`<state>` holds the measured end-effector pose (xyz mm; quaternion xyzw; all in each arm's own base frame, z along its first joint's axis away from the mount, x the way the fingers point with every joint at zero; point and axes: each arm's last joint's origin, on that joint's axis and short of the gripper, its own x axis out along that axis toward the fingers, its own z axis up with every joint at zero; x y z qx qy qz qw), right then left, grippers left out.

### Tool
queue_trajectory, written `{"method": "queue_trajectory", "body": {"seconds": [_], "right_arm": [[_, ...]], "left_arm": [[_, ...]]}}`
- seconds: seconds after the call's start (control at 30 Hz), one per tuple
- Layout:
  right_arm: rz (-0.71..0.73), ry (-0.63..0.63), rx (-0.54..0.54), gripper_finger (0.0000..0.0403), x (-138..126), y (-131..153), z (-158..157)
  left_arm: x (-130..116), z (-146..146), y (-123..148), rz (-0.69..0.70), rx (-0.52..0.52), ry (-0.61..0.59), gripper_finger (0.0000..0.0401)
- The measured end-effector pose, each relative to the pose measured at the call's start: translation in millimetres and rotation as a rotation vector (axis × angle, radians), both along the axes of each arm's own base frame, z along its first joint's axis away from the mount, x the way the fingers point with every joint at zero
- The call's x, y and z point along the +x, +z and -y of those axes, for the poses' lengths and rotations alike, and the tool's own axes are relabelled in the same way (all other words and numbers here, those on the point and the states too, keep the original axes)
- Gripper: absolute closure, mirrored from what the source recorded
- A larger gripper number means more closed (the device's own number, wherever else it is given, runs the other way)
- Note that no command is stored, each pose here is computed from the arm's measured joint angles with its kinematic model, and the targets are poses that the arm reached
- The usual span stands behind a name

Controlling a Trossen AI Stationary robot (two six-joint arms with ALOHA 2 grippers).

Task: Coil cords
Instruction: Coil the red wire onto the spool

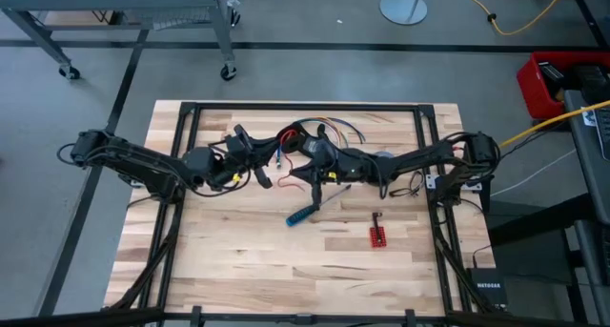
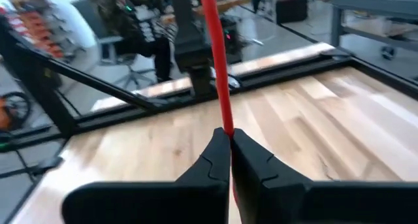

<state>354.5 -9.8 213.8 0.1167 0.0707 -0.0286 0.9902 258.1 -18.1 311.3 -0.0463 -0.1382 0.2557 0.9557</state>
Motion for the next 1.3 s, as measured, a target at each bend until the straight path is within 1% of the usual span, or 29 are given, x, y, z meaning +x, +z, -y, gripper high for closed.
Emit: {"method": "queue_trajectory", "body": {"seconds": [0.13,0.3,0.5,0.63,0.7,0.8,0.9,1.07,1.3], "right_arm": [[-0.059,-0.053,-0.031,0.0399,-7,6,3],[-0.088,-0.118,-0.045,0.04,-18,19,11],[-0.071,-0.141,-0.044,0.0401,-29,35,18],[-0.073,-0.13,-0.041,0.0401,-36,43,17],[-0.096,-0.132,-0.042,0.0402,-40,45,17],[-0.154,-0.171,-0.051,0.0402,-46,45,17],[-0.177,-0.2,-0.059,0.0402,-52,48,18],[-0.13,-0.206,-0.066,0.0403,-58,60,18],[0.001,-0.194,-0.056,0.0403,-64,80,17]], "left_arm": [[-1,1,-2,-0.034,-0.005,-0.008,0.0401],[-1,2,-6,-0.096,-0.003,-0.011,0.0401],[0,2,-15,-0.186,-0.004,-0.011,0.0401],[0,2,-19,-0.225,-0.012,0.004,0.0401],[0,1,-21,-0.238,-0.014,0.02,0.0401],[0,1,-21,-0.244,-0.015,0.031,0.0401],[0,1,-21,-0.245,-0.015,0.032,0.0401],[0,1,-25,-0.273,-0.033,0.031,0.0401],[-1,1,-32,-0.309,-0.088,0.028,0.0401]]}}
